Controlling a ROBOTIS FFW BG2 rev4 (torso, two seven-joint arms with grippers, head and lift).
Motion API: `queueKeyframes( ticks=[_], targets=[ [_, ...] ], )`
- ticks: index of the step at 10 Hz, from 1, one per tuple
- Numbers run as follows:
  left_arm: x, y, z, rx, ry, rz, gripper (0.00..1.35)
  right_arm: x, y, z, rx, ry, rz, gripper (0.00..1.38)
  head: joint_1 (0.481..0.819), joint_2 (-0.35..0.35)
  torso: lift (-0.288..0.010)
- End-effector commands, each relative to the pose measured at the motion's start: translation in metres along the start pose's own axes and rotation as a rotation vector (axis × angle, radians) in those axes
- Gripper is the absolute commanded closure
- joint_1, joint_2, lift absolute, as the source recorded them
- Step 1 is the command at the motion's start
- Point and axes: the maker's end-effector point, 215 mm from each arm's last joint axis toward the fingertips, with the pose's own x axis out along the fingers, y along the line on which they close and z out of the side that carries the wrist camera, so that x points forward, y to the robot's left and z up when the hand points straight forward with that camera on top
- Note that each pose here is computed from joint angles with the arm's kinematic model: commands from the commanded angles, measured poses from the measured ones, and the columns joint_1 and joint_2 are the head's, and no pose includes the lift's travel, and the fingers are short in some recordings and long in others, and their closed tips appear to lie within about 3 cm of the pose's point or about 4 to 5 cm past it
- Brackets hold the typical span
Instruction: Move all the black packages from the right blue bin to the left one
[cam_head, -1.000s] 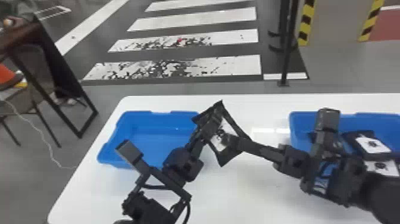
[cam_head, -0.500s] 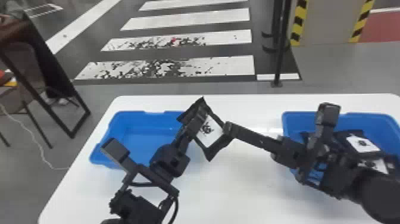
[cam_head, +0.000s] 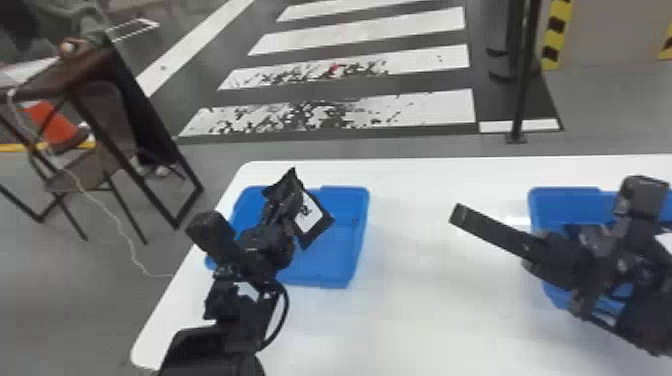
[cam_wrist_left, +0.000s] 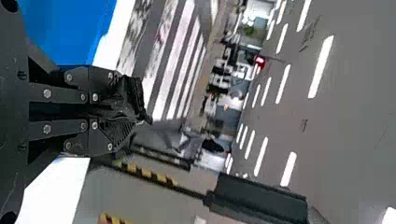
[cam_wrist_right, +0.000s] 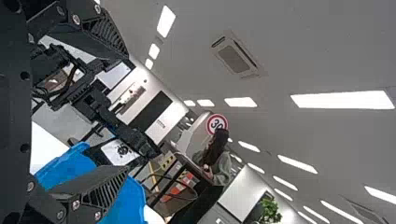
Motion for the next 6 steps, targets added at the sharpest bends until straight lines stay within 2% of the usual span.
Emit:
queueKeyframes(
  ticks=[1,2,3,4,5,6],
  targets=[
    [0.003,0.017,-0.006,0.075,0.005,0.037,0.55,-0.004,0.0,0.004,-0.009,-0.012,-0.004,0.18,0.695,0.35,-0.14],
    [0.0,0.016,0.004,0.077,-0.041,0.04,0.09,-0.007,0.0,0.008,-0.026,-0.022,-0.012,0.18,0.695,0.35,-0.14],
    [-0.004,0.009,0.017,0.069,-0.094,0.028,0.07,-0.012,-0.003,0.014,-0.059,-0.023,-0.034,0.18,0.695,0.35,-0.14],
    [-0.012,-0.009,0.04,0.045,-0.192,-0.003,0.16,-0.021,-0.007,0.023,-0.144,-0.004,-0.096,0.18,0.695,0.35,-0.14],
    [-0.023,-0.029,0.065,0.011,-0.282,-0.037,0.19,-0.032,-0.008,0.031,-0.254,0.041,-0.183,0.18,0.695,0.35,-0.14],
    [-0.038,-0.048,0.084,0.001,-0.319,-0.071,0.19,-0.05,-0.009,0.044,-0.361,0.069,-0.301,0.18,0.695,0.339,-0.14]
  ],
)
